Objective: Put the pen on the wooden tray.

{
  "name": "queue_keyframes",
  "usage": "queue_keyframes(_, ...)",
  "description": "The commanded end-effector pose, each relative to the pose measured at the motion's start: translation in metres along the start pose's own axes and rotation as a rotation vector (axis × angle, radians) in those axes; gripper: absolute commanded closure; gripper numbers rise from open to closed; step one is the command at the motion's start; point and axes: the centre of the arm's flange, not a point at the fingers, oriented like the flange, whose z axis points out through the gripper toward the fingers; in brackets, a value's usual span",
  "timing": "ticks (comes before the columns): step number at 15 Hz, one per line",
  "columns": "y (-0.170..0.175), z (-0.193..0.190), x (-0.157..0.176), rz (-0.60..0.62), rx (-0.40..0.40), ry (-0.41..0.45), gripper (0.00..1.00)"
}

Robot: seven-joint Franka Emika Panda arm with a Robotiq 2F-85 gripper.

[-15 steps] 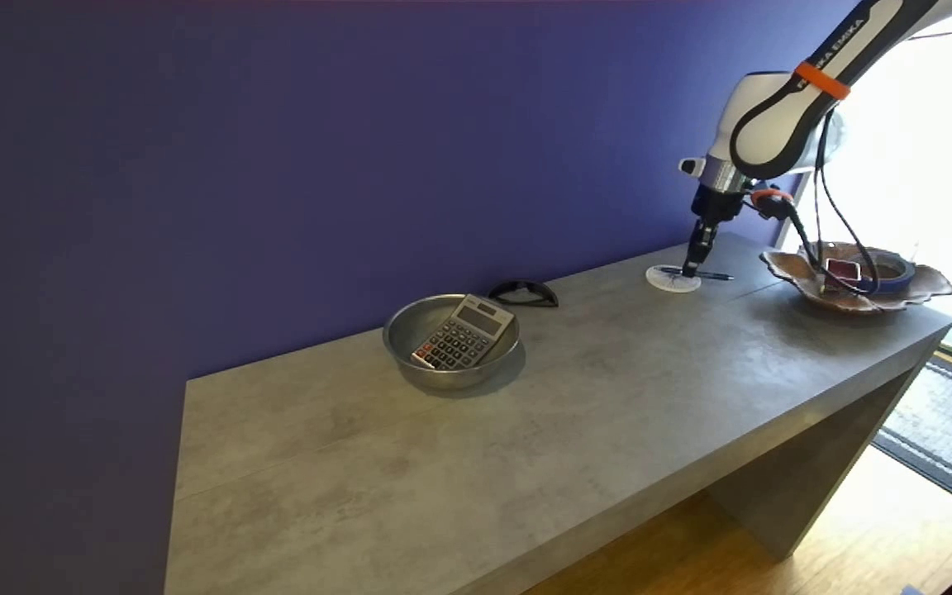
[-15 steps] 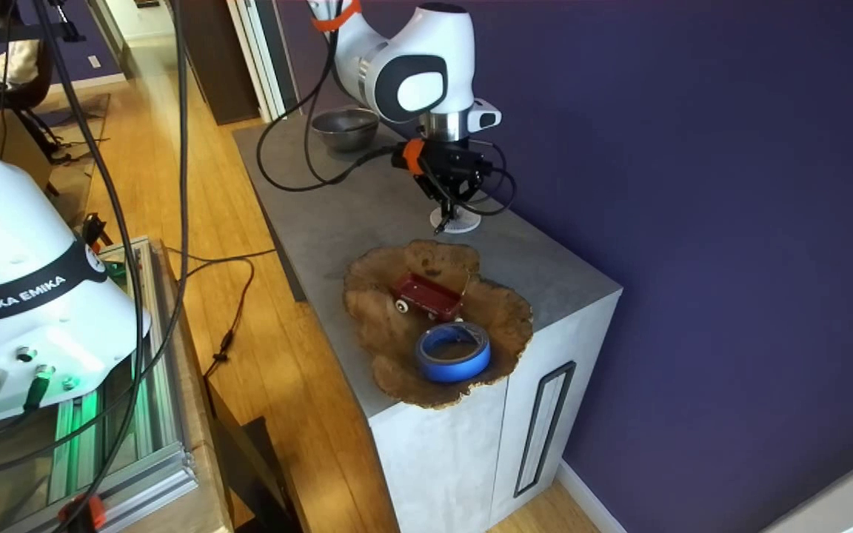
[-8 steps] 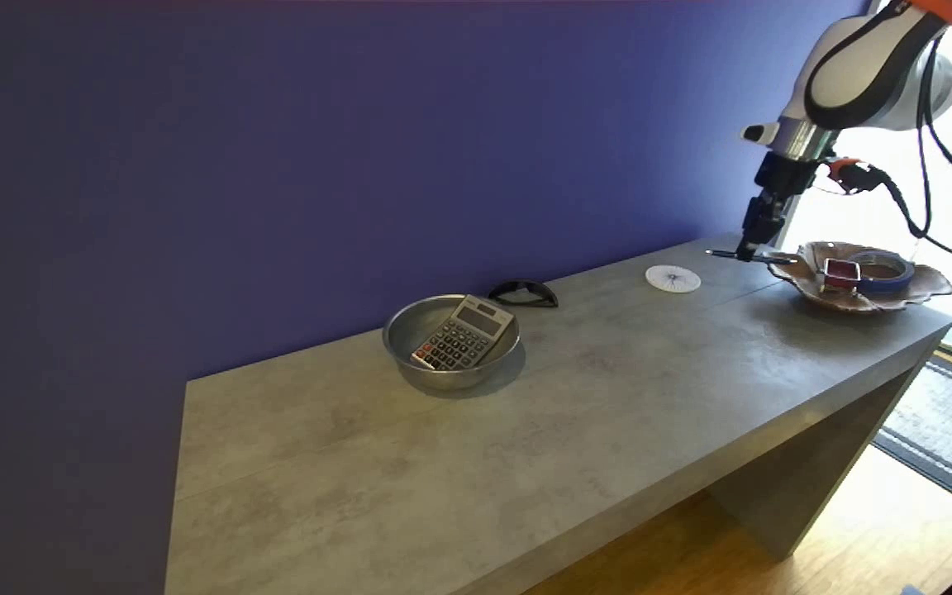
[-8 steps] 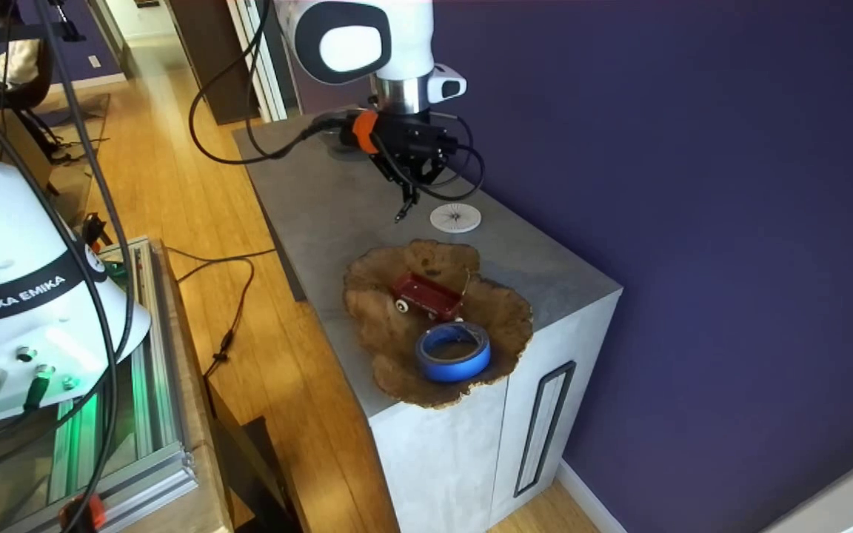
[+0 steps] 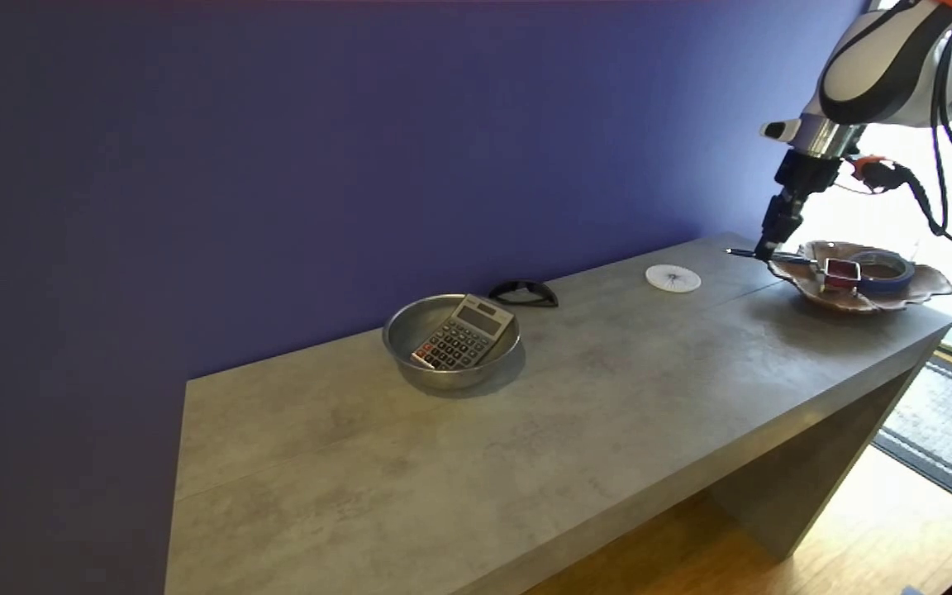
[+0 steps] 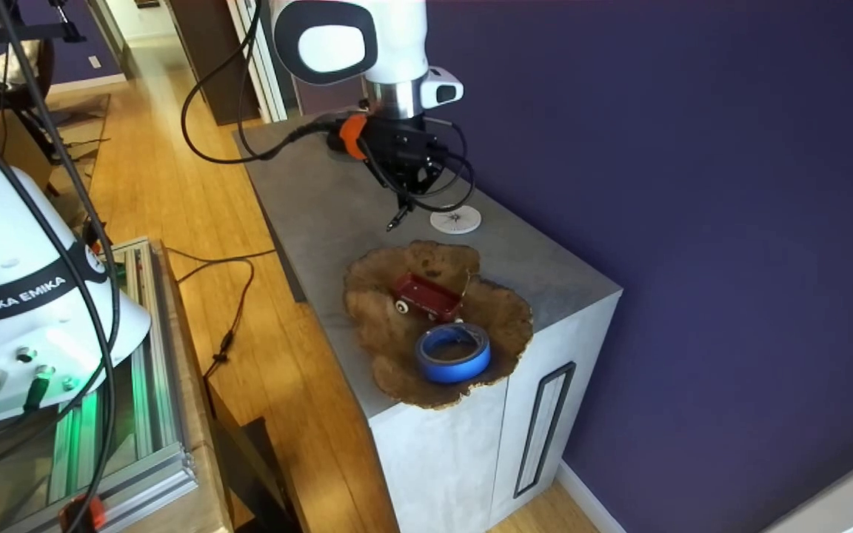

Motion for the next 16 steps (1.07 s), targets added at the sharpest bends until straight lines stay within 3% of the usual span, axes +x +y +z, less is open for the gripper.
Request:
queue_keyframes(1,0.02,-0.001,-0.024,0.105,-0.033,-0.042,0.97)
queue_keyframes(5,0.037,0.0,-0.06,0.206,0.003,-0.03,0.97)
queue_keyframes(9,0.023,0.001,-0.078,0.291,0.06,0.038,0.97)
queue_keyframes(13,0.011,-0.006,-0.107,0.465,0.019,0.087,0.97)
queue_keyframes(16,0.006,-0.011,-0.136,0.527,-0.015,0.066,0.97)
